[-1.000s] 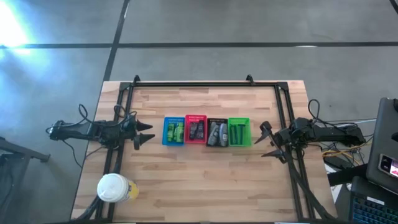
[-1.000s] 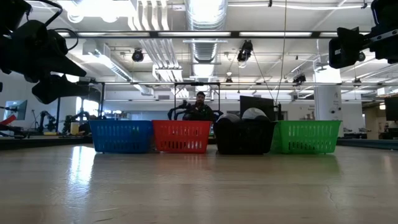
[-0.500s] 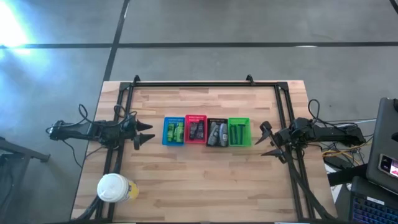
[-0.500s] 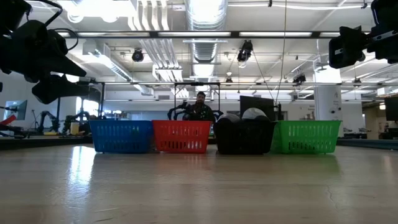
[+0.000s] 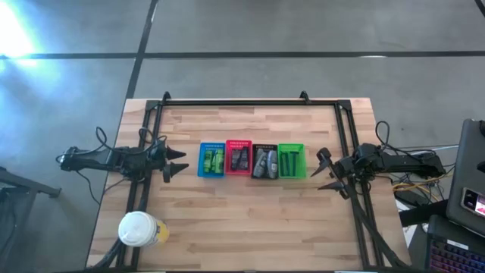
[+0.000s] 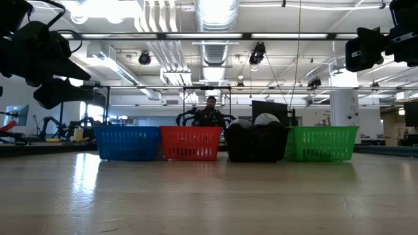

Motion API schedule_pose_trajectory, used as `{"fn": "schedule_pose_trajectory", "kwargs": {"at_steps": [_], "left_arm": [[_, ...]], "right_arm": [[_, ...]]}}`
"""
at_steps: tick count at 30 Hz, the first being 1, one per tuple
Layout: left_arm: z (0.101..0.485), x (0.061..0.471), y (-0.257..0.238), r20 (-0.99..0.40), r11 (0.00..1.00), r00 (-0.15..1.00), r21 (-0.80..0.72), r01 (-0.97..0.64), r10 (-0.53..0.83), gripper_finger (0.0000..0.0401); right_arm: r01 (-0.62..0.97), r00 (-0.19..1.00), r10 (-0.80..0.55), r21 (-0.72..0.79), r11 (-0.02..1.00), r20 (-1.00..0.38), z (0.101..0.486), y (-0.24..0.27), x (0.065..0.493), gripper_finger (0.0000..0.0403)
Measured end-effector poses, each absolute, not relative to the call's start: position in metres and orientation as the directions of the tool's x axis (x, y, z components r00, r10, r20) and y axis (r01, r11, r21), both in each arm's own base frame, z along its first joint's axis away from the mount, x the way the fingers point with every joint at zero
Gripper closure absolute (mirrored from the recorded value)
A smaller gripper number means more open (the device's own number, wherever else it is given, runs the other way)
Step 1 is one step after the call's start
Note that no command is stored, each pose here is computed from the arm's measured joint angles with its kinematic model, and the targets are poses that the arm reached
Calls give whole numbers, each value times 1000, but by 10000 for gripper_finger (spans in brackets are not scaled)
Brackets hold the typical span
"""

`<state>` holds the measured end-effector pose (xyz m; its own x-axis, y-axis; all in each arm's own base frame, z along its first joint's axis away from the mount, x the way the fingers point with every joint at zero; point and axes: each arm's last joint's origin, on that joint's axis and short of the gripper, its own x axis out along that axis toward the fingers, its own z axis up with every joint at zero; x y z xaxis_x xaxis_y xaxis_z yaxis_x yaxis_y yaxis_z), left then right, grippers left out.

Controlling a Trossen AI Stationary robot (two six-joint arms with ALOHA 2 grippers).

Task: Pick & Place Travel size toiletries
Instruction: Return to Home Position

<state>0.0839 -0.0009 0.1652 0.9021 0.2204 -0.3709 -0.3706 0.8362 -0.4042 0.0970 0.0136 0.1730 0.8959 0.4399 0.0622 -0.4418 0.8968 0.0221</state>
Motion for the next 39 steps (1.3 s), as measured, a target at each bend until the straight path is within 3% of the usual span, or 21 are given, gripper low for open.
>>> {"fn": "schedule_pose_trajectory", "kwargs": {"at_steps": [39], "left_arm": [[165, 84, -1, -371, 836, 902, -404, -370, 220, 96]], "right_arm": [[-442, 896, 440, 22, 897, 62, 173, 14, 97, 47]]}}
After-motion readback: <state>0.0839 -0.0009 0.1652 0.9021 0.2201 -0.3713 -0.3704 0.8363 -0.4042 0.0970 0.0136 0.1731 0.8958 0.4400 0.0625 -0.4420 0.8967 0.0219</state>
